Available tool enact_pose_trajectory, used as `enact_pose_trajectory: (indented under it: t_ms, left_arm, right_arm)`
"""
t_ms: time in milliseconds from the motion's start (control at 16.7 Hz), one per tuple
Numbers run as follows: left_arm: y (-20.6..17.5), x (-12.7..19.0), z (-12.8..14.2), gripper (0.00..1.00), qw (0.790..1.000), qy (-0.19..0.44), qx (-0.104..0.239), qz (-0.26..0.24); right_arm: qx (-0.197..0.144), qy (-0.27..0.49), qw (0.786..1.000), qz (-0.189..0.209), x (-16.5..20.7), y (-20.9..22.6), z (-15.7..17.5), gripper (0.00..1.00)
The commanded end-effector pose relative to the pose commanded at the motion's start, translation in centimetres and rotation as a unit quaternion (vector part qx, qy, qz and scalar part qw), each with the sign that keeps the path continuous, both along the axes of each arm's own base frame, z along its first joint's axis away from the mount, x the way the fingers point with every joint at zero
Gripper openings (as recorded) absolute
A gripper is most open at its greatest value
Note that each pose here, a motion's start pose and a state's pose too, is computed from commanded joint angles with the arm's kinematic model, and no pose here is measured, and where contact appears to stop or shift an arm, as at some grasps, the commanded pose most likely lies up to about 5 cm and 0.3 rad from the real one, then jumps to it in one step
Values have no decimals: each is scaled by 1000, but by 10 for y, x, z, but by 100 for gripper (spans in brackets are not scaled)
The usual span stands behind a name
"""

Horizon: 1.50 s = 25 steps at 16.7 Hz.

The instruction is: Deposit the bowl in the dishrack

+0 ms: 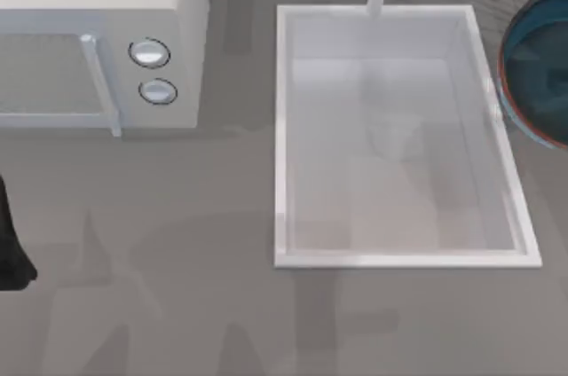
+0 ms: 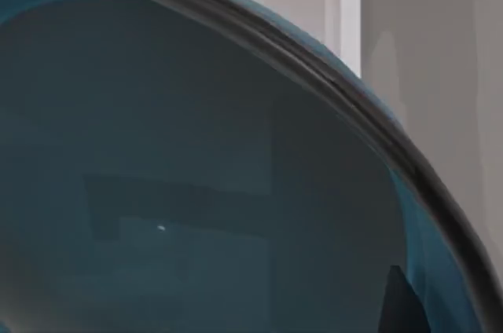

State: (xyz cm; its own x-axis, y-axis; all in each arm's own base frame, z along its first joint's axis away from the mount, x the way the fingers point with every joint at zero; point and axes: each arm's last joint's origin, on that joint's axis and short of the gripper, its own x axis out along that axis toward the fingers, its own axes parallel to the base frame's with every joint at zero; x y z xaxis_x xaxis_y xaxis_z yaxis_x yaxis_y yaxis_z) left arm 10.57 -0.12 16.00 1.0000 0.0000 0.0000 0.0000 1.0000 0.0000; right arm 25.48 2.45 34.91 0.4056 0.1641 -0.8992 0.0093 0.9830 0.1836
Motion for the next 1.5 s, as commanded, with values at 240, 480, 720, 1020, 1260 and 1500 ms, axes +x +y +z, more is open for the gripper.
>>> enact_pose_trajectory:
  t_ms: [240, 480, 720, 1020, 1260, 1500]
  left_arm:
    - [0, 0, 0, 100, 1000, 0, 0, 0]
    - [0, 0, 0, 100, 1000, 0, 0, 0]
    - [0, 0, 0, 100, 1000, 0, 0, 0]
    - [0, 0, 0, 100, 1000, 0, 0, 0]
    - [0, 0, 0, 100, 1000, 0, 0, 0]
    - [0, 0, 0, 100, 1000, 0, 0, 0]
  right_arm:
    - [43, -183, 982, -30, 0, -46, 18, 0]
    - [22, -367, 928, -53, -20, -95, 39, 0]
    - [-42, -496, 866, -55, -55, -123, 60, 0]
    - [-83, -543, 834, -51, -76, -130, 70, 0]
    - [-81, -542, 835, -50, -75, -130, 70, 0]
    - [-79, -540, 836, -48, -42, -143, 56, 0]
